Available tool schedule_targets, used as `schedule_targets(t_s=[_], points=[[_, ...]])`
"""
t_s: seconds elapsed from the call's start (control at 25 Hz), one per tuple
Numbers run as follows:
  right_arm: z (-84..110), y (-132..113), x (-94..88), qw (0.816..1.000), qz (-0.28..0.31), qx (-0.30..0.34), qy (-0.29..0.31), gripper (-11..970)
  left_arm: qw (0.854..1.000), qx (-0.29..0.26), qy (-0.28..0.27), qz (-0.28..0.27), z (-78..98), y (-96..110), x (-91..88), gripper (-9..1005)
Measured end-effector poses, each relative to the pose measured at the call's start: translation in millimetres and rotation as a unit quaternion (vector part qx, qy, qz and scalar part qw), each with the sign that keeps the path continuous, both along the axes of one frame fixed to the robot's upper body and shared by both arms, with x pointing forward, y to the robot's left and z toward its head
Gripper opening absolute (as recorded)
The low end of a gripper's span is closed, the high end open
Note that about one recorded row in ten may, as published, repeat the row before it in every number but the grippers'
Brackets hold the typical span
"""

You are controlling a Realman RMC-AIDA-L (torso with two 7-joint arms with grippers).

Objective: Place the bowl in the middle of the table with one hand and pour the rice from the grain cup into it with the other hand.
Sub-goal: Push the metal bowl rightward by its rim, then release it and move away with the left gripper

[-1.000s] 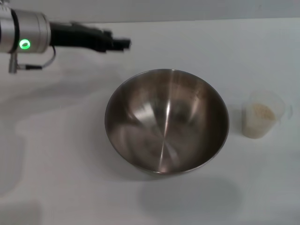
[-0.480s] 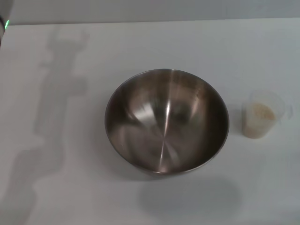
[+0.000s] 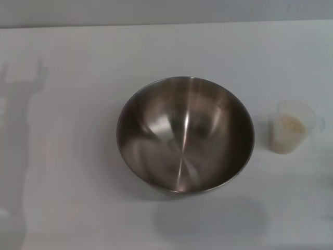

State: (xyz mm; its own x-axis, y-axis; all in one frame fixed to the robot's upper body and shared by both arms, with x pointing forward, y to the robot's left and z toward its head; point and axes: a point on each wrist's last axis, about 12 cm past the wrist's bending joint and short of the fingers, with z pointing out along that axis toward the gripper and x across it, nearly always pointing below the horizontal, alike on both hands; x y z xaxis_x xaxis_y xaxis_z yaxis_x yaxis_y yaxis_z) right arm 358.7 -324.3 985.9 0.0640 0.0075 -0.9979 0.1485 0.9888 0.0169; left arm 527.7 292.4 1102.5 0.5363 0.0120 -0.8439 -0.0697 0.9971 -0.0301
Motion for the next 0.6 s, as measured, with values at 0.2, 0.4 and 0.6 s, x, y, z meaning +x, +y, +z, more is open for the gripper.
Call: schedule_targets(t_s=[0.2, 0.4, 0.6], points=[[-2.4, 16, -1.2, 0.998, 0.054, -0.038, 0.014, 814, 0.998, 0.015, 0.065, 0.003, -24.9, 12, -2.3, 826], [-5.1, 28, 6.1, 0.996, 0.068, -0.056, 0.027, 814, 0.995, 0.022, 0.096, 0.003, -35.9, 13, -5.9, 826], [-10.2, 33, 17.8, 0.993, 0.088, -0.058, 0.051, 814, 0.993, 0.026, 0.111, -0.003, -41.5, 12, -9.1, 826]])
